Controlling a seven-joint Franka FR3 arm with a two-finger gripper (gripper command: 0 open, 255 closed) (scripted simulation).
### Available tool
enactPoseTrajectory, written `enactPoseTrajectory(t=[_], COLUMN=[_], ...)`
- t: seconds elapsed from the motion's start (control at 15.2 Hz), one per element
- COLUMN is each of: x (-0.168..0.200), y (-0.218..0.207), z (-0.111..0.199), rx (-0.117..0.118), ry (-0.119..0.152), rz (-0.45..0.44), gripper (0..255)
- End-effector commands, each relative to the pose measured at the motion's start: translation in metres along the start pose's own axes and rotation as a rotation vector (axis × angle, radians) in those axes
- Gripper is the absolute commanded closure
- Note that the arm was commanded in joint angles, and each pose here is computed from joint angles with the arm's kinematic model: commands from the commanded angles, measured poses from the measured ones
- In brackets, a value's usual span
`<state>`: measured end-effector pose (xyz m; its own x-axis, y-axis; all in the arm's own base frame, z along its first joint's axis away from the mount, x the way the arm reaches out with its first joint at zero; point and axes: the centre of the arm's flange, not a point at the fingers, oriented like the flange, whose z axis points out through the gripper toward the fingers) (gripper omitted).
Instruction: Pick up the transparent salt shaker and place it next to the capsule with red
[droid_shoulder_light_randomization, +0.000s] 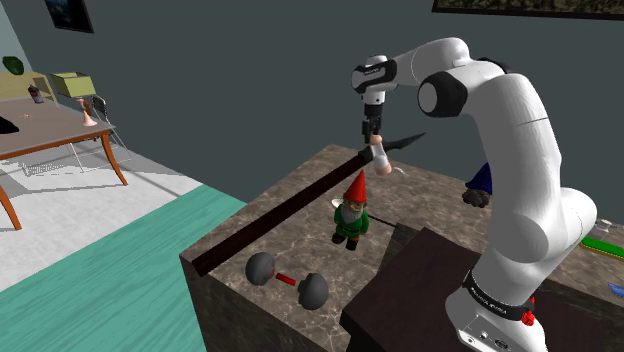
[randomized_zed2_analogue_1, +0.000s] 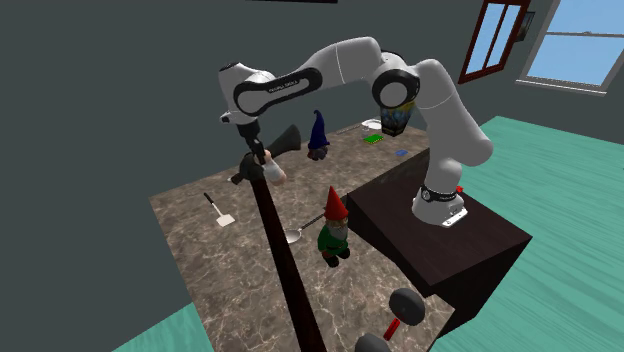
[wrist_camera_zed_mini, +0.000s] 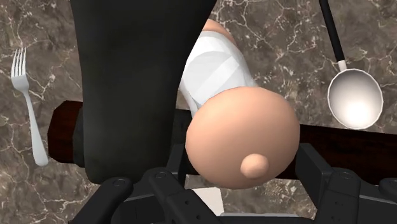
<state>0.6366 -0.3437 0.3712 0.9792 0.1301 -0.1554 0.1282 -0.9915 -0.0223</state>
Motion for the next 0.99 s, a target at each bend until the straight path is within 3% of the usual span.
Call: enactPoseTrajectory(t=[0.0, 0.92], x=[-0.005, -0.016], y=[-0.001, -0.002], z=[-0.014, -0.087], rx=[-0.004, -0.004], ry=[0.003, 0.003], rz=[0.002, 0.002], gripper=[255, 255])
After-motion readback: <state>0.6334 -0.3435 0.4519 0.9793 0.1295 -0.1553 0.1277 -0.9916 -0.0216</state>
